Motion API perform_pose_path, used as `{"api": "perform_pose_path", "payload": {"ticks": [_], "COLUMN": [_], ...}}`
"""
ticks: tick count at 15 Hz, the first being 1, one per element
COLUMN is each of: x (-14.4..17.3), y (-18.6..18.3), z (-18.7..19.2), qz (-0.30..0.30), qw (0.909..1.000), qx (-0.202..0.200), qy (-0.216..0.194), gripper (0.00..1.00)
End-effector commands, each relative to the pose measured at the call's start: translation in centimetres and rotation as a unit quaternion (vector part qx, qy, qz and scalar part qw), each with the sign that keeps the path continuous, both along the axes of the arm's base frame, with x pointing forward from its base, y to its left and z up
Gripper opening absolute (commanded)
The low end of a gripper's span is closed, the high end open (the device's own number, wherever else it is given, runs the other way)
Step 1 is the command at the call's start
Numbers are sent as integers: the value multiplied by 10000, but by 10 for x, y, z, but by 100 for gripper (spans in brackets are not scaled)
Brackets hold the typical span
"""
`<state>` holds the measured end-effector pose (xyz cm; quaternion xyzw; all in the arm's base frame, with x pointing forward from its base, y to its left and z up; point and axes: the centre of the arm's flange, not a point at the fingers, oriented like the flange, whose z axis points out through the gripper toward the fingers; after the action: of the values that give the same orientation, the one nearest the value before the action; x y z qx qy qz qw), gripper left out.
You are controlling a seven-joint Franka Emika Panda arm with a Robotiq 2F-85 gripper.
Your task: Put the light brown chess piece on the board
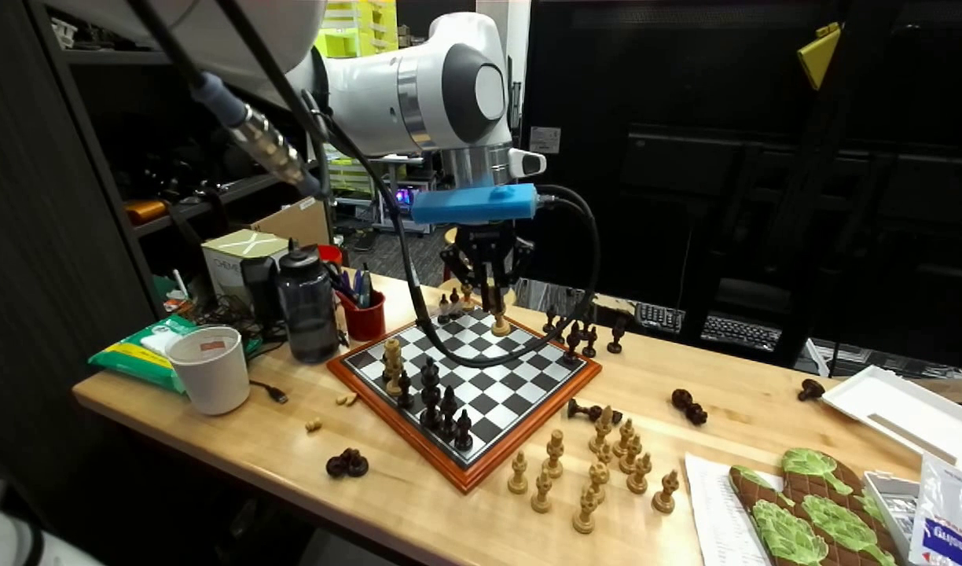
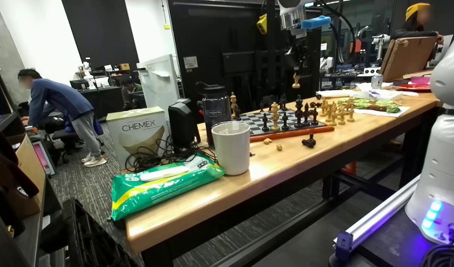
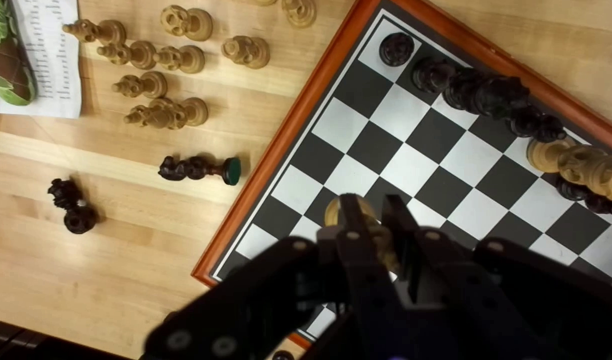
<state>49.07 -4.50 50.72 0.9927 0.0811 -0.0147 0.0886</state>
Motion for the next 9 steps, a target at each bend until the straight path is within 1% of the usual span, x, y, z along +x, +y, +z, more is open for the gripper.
{"api": "perform_pose_path", "payload": {"ticks": [1,4,7,8,9], "x": [8,19,29,31,36], "y": [30,68,105,113,121], "z": [-20,-44,-60,-63,-66], "qz": [82,33,-209,-204,-39], "qw": [9998,9991,9956,9946,9947], "qx": [-13,78,253,265,184], "qy": [-153,-404,-877,-984,-1016], "gripper": [4,4,4,4,4]}}
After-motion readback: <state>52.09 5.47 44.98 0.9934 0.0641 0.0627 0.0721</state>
